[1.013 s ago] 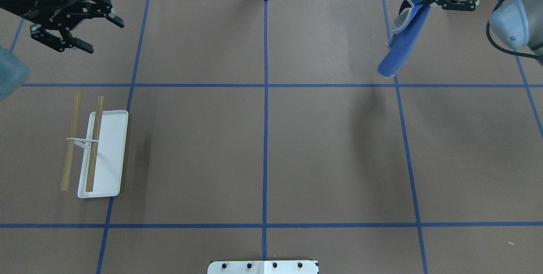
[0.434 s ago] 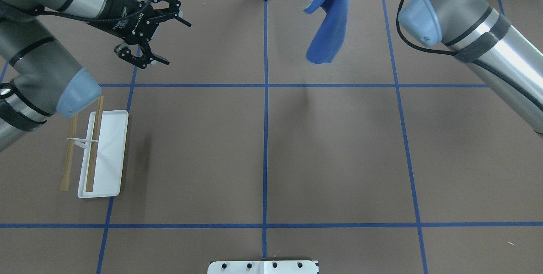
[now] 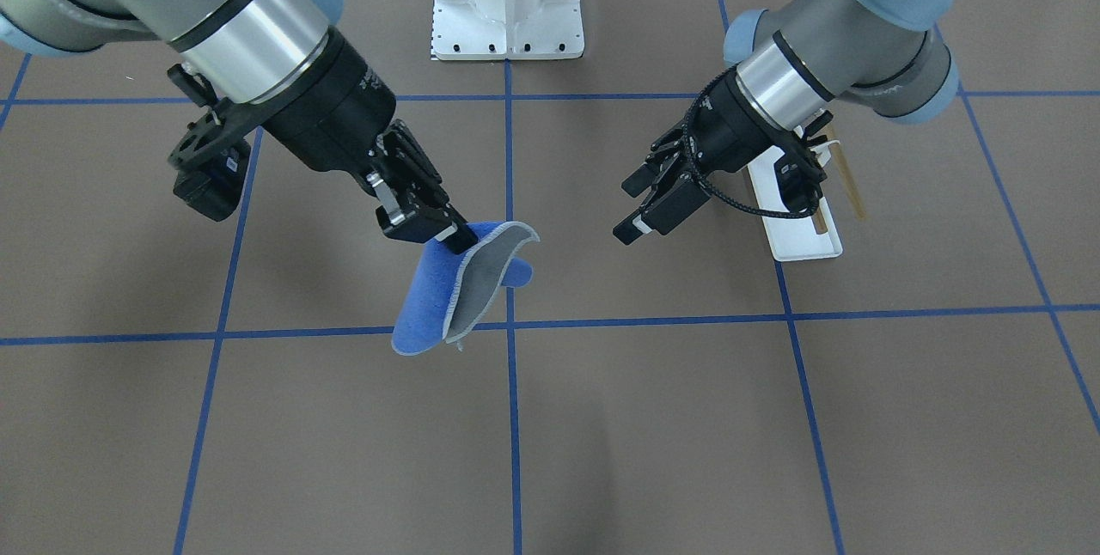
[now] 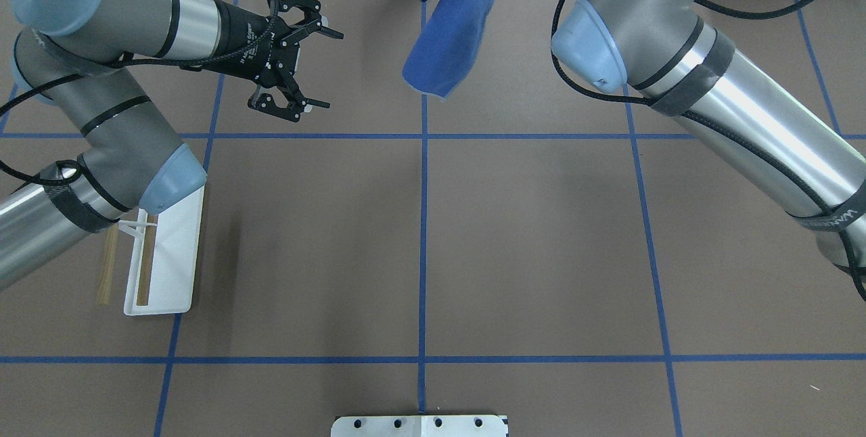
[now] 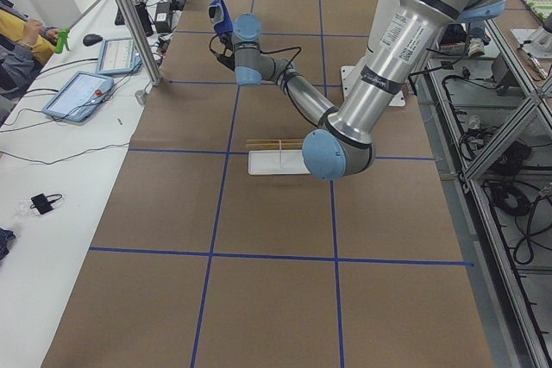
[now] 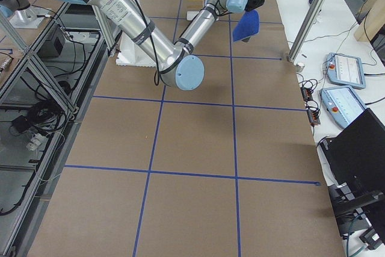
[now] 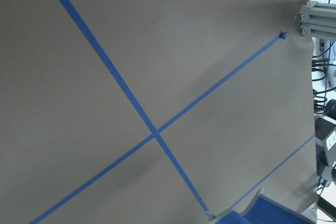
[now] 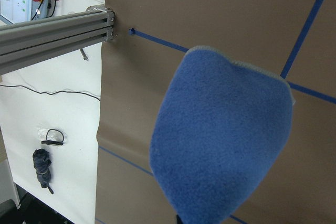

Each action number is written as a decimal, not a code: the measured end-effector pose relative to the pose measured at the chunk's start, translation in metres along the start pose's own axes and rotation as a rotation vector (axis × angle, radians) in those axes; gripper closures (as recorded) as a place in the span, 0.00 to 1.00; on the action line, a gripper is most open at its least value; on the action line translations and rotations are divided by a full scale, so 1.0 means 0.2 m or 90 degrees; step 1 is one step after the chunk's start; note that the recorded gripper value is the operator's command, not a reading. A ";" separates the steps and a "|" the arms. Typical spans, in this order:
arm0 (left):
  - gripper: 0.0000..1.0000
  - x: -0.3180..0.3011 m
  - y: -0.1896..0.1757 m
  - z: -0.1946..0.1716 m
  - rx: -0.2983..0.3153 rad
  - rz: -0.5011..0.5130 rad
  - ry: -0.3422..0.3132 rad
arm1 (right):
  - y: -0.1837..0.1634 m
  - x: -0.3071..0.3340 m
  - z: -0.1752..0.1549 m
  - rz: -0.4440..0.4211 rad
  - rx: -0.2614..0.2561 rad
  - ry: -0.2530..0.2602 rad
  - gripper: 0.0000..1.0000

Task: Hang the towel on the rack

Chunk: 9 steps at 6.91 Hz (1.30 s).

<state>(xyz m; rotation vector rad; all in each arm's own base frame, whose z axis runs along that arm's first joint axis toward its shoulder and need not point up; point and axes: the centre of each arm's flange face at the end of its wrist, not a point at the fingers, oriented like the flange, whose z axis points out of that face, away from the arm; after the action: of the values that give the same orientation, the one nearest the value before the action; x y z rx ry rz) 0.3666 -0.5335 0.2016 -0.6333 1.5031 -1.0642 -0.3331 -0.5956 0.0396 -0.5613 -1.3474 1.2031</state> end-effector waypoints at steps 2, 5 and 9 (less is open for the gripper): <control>0.02 -0.01 -0.03 0.05 -0.036 -0.068 0.047 | 0.15 0.02 0.03 0.023 -0.014 -0.031 1.00; 0.02 -0.04 -0.01 0.10 -0.058 -0.084 0.057 | 0.22 0.07 0.05 0.022 -0.033 -0.034 1.00; 0.02 -0.07 0.04 0.13 -0.071 -0.083 0.049 | 0.28 0.11 0.03 0.022 -0.056 -0.055 1.00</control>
<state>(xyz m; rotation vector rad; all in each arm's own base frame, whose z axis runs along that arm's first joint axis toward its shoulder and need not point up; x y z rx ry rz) 0.3955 -0.5247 0.2019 -0.7848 1.6144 -1.1209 -0.3610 -0.5587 0.0005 -0.6028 -1.4751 1.2131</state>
